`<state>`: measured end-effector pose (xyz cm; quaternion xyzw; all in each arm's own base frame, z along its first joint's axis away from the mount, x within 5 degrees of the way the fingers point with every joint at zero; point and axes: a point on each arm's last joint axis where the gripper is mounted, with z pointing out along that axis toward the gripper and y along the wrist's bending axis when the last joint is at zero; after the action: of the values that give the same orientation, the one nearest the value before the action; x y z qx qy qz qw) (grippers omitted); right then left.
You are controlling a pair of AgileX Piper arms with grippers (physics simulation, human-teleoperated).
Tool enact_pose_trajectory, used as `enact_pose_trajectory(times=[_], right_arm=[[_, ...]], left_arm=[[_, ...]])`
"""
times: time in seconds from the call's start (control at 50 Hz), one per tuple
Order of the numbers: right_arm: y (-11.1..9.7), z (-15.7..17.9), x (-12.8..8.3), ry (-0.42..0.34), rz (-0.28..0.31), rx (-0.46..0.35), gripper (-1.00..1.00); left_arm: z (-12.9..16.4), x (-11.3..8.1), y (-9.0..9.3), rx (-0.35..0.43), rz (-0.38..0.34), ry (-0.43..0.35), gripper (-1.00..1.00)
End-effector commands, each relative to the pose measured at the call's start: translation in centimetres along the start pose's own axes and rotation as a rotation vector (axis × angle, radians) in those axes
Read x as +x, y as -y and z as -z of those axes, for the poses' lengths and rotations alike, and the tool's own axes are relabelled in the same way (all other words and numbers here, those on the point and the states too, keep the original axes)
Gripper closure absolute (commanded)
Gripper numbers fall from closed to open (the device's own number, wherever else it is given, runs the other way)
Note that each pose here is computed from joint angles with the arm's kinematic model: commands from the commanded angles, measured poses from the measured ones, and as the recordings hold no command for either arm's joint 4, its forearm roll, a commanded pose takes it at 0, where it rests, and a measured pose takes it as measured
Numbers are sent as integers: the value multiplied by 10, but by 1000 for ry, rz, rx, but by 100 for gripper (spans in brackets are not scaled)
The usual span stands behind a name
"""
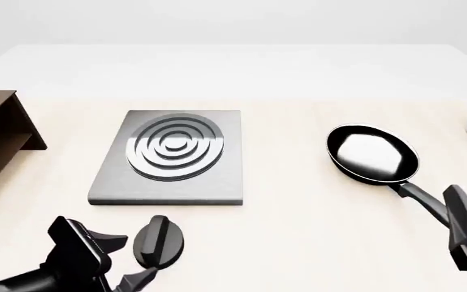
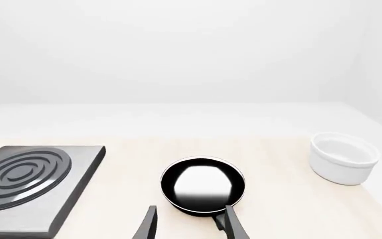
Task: Turn on the stove and put the frying pan on it.
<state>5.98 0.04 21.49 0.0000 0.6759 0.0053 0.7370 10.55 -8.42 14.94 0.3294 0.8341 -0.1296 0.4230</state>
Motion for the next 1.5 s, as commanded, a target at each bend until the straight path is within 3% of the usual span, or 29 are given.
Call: enact_pose_trajectory(times=[0.02,0.78,0.8,1.04,1.34,1.5], right_arm=[[0,-1,0,-1,2,-1,-100],[0,-3,0,-4,2,-3,-100],[0,-3,0,-3,3,-4,-100],[0,-3,0,-2,3,-4,-100],[0,-3,0,-1,3,-4,-100],[0,-3,0,-1,3,-4,-100]], left_arm=[[-11,5,3,13,-5,-14,-100],[-29,9,17,88,-47,-38,-100],[-36,0,28,134,-88,-32,-100],[-39,-4,35,164,-113,-28,-100],[-42,-23,44,198,-140,-2,-100],[-20,-47,52,241,-169,69,-100]])
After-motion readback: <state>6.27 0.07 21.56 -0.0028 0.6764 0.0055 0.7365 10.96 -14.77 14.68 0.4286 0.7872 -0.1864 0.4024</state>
